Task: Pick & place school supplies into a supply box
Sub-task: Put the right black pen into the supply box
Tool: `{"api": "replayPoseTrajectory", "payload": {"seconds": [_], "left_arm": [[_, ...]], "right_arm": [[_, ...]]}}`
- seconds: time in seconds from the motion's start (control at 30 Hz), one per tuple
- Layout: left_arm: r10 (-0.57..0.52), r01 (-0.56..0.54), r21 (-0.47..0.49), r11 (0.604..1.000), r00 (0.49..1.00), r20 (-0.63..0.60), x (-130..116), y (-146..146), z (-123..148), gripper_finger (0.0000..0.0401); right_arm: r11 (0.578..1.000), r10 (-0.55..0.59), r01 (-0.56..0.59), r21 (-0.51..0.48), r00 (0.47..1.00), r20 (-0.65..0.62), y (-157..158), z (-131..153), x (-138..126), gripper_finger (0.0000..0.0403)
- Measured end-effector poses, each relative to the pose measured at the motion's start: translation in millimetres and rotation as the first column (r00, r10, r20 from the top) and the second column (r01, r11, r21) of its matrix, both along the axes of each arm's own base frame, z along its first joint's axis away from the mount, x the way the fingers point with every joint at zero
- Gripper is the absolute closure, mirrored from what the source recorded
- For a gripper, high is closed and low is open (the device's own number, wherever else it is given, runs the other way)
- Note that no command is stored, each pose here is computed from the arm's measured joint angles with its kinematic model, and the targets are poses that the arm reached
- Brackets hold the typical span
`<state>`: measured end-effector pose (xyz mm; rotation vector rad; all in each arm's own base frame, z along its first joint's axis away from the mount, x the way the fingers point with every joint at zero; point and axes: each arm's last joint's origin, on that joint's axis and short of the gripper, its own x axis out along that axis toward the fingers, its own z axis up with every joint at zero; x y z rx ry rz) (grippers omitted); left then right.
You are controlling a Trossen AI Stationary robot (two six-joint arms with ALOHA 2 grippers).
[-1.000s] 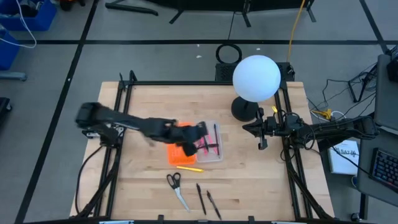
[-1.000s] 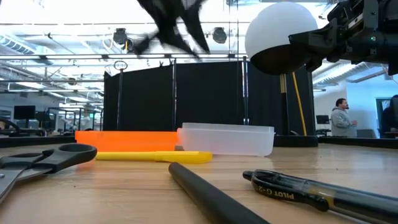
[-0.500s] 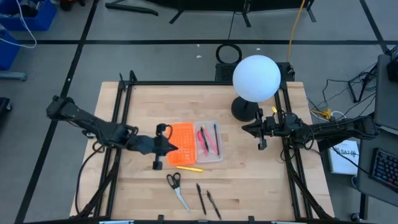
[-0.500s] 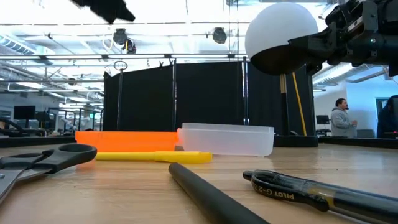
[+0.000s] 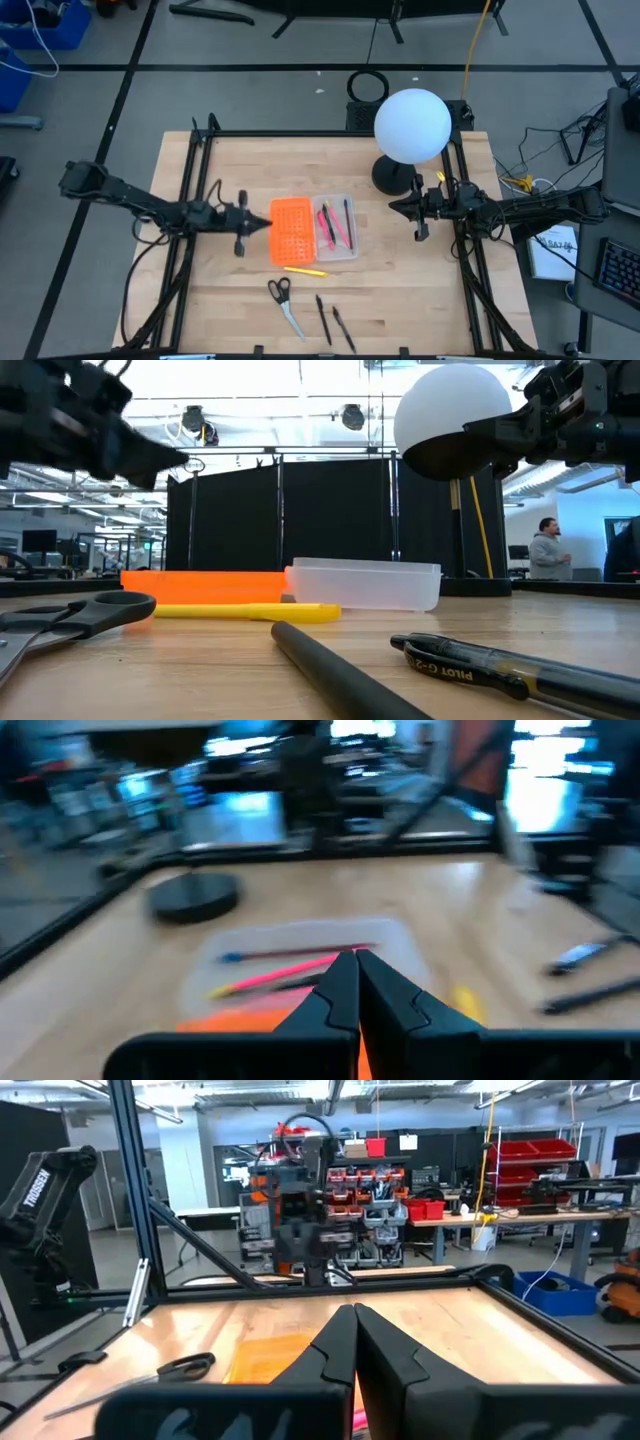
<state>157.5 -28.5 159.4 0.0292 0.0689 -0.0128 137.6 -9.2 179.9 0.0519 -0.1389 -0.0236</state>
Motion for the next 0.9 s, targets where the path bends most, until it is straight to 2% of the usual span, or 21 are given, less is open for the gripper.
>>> {"api": "replayPoseTrajectory", "payload": {"seconds": [0.13,0.27,0.37,0.6,0.9], "left_arm": [[0.075,-0.075,0.024,0.997,0.997,0.018,-4,19,-3,0.0393],[0.047,-0.054,0.084,0.995,0.996,0.079,-8,27,2,0.0397],[0.031,-0.044,0.098,0.994,0.991,0.133,-11,27,9,0.0397],[0.038,-0.055,0.119,0.991,0.989,0.143,-20,21,13,0.0398],[0.031,-0.067,0.2,0.977,0.984,0.177,-37,9,20,0.0398]], "right_arm": [[1.0,-0.003,0.003,-0.024,1.0,0.0,0,0,0,0.0403],[0.999,-0.005,0.006,-0.042,1.0,0.009,0,1,0,0.0403],[0.999,-0.006,0.007,-0.044,1.0,0.012,0,1,0,0.0403],[1.0,-0.003,0.003,-0.02,1.0,-0.007,0,-1,0,0.0403],[1.0,0.002,-0.001,0.007,1.0,-0.015,0,-1,0,0.0403]]}}
